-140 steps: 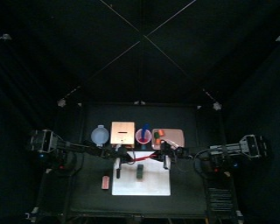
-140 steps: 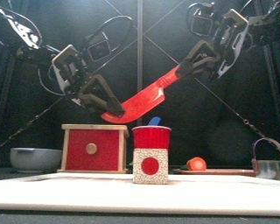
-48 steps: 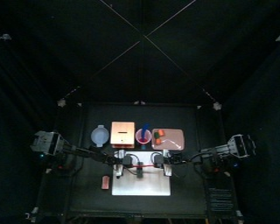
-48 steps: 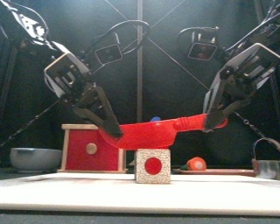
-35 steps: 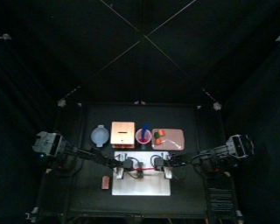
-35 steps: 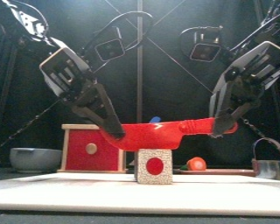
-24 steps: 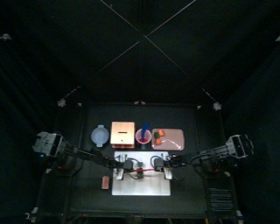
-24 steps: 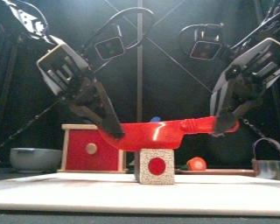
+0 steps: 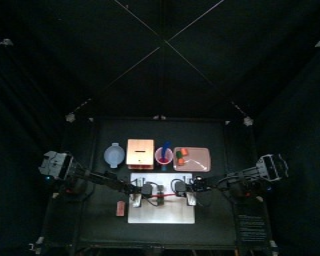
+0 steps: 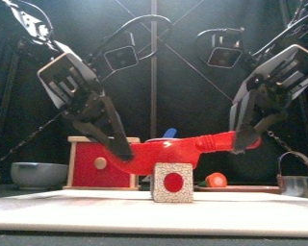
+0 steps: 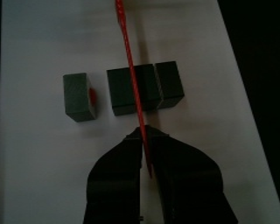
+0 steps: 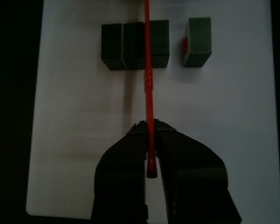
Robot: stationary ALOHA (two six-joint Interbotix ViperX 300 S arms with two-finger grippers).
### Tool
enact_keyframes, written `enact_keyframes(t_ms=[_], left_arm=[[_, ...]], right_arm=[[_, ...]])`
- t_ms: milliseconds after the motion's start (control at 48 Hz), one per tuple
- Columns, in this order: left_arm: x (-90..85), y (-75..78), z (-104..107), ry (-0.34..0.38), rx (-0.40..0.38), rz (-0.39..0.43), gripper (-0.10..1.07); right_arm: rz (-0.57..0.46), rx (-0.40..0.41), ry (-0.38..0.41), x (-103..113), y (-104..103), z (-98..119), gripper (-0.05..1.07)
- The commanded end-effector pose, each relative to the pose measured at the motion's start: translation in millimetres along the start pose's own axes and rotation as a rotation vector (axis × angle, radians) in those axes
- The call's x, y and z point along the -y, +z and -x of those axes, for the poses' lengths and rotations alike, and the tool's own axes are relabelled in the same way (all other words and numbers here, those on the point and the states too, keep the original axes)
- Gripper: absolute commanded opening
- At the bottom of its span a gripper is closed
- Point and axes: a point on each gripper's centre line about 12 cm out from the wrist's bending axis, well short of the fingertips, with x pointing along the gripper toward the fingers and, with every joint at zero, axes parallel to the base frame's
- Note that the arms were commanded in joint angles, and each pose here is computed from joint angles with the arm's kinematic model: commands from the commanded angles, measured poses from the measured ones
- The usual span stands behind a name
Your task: Cut sushi roll
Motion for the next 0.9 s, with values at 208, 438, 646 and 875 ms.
enact_keyframes(t_ms=[208,438,646,875], left_arm=[[16.0,-1.4,-5.3,-0.025,-0.015,0.000,0.49],[15.3,20.2,9.2,-0.005,0.016,-0.031,0.49],[25.2,35.4,19.4,-0.012,0.046,-0.072,0.49],[33.0,36.9,19.4,-0.026,0.048,-0.083,0.49]], right_arm=[[-0.022,-0.022,0.043,-21.3,0.0,-12.2,0.40],[0.009,0.039,0.058,-24.3,20.7,7.2,0.40],[0.050,0.063,0.083,-30.8,38.5,31.5,0.40],[0.054,0.039,0.095,-35.0,38.0,33.2,0.40]])
